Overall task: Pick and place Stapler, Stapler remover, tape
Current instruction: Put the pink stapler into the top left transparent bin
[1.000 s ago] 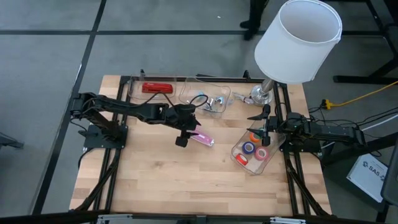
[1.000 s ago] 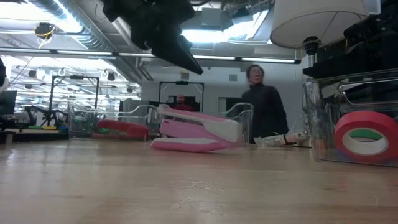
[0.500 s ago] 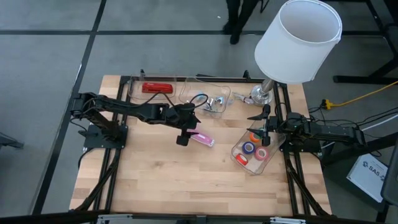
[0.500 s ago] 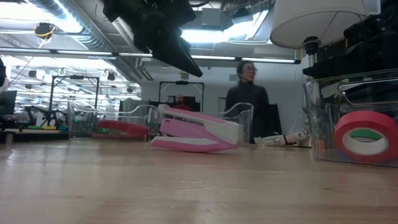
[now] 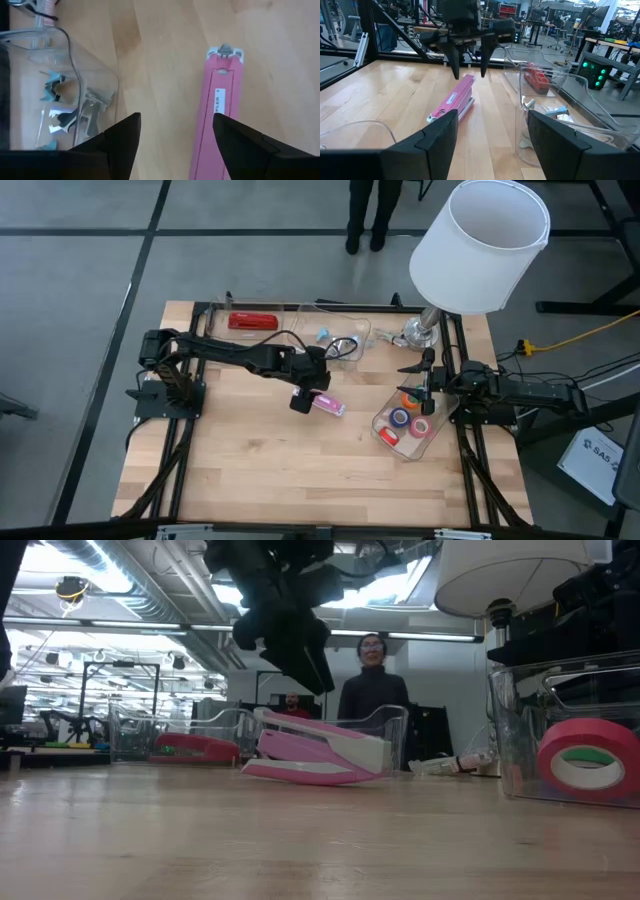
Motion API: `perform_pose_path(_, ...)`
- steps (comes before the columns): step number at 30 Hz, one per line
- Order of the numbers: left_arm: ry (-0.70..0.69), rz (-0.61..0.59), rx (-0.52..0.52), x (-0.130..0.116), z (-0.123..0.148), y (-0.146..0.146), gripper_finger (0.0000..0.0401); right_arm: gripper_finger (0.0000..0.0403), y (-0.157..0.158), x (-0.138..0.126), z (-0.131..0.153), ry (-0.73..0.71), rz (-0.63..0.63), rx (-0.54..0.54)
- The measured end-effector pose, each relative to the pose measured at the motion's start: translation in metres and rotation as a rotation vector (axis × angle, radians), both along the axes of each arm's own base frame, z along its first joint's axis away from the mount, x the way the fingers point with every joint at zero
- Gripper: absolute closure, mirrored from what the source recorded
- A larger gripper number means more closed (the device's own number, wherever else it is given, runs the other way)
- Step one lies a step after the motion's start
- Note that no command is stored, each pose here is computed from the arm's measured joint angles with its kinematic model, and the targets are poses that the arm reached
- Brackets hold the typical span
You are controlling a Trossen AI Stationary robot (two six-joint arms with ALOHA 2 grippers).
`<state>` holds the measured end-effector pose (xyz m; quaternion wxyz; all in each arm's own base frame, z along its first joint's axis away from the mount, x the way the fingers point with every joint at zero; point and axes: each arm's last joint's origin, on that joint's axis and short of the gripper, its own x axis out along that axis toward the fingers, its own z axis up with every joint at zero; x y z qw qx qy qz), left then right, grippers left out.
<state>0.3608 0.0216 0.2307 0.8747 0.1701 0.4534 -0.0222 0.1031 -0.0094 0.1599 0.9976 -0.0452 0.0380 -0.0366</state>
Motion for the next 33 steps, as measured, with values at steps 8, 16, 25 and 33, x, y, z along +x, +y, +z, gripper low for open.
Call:
perform_pose_path(8, 0.025, -0.071, 0.047, 0.007, -0.005, -0.002, 0.0157, 0.0163, 0.0, 0.0, 0.0, 0.0, 0.0, 0.0)
perform_pose_path(16, 0.034, -0.112, -0.061, 0.01, -0.012, -0.004, 0.0158, 0.0163, 0.0, 0.0, 0.0, 0.0, 0.0, 0.0)
perform_pose_path(25, 0.067, -0.101, -0.13, 0.014, -0.026, -0.006, 0.0159, 0.0163, 0.0, 0.0, 0.0, 0.0, 0.0, 0.0)
perform_pose_path(33, 0.142, -0.082, -0.114, 0.017, -0.047, -0.005, 0.0161, 0.0163, 0.0, 0.0, 0.0, 0.0, 0.0, 0.0)
